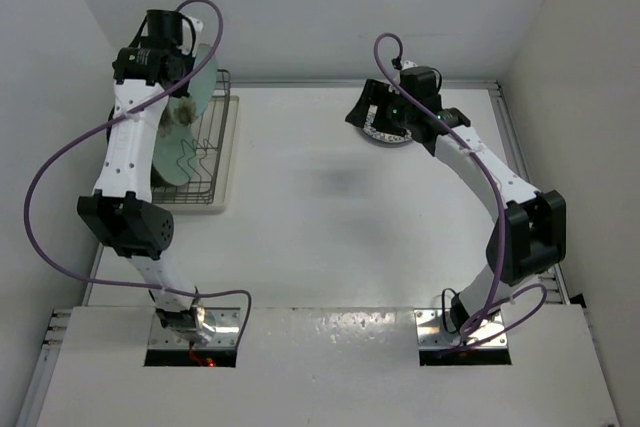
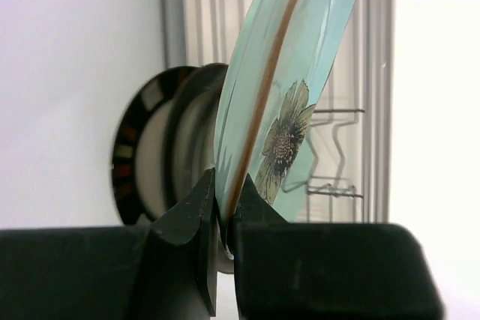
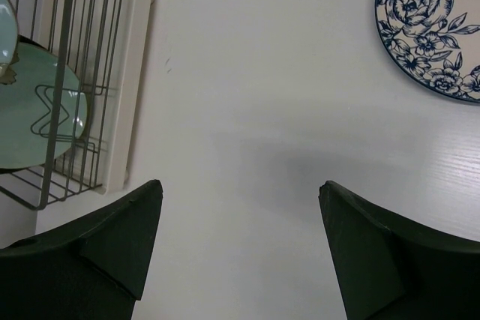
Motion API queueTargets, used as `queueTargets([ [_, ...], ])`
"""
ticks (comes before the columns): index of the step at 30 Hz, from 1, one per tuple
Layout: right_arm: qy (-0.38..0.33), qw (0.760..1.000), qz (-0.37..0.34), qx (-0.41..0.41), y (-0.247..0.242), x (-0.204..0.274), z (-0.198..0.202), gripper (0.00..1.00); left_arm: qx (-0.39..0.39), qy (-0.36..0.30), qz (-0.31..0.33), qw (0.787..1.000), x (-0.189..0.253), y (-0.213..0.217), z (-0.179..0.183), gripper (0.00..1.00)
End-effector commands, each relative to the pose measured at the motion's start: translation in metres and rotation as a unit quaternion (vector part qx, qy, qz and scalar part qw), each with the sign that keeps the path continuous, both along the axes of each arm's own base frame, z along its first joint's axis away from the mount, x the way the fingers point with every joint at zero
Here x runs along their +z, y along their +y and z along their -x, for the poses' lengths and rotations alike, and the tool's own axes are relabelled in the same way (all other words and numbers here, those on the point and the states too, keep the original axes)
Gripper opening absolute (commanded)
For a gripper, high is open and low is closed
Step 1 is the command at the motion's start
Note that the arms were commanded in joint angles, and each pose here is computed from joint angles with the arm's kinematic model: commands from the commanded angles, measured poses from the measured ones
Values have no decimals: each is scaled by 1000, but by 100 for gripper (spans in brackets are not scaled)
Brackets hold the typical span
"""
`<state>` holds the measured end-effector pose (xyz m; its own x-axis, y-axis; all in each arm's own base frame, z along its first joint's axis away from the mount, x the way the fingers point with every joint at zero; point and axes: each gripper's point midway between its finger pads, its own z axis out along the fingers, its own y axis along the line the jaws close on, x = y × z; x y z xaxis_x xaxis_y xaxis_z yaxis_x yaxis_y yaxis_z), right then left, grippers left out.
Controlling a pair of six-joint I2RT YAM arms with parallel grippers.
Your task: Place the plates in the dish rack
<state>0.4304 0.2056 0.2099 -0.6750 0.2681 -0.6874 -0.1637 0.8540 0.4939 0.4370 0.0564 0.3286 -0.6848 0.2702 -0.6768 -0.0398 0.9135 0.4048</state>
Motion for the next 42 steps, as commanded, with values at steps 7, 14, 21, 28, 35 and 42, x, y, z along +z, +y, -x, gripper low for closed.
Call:
queueTargets([
  [7, -28, 1000, -4, 3, 3, 18, -7, 85, 23, 13, 26, 999, -6, 11, 27, 0],
  [14, -29, 1000, -3, 6, 5, 20, -7, 85, 37, 14, 23, 999, -7, 21, 31, 0],
  [21, -30, 1000, -2, 4, 2, 21, -5, 85, 58, 29, 4, 998, -15, 30, 39, 0],
  [28, -33, 999, -6, 1, 4, 24, -9, 85, 39, -33, 15, 999, 31, 24, 35, 0],
  [35, -35, 999, -2, 5, 5, 26, -8, 85, 51, -17, 8, 999, 23, 31, 42, 0],
  [42, -31, 1000, 0, 4, 4, 24, -7, 85, 80, 30, -24, 996, -5, 44, 51, 0],
])
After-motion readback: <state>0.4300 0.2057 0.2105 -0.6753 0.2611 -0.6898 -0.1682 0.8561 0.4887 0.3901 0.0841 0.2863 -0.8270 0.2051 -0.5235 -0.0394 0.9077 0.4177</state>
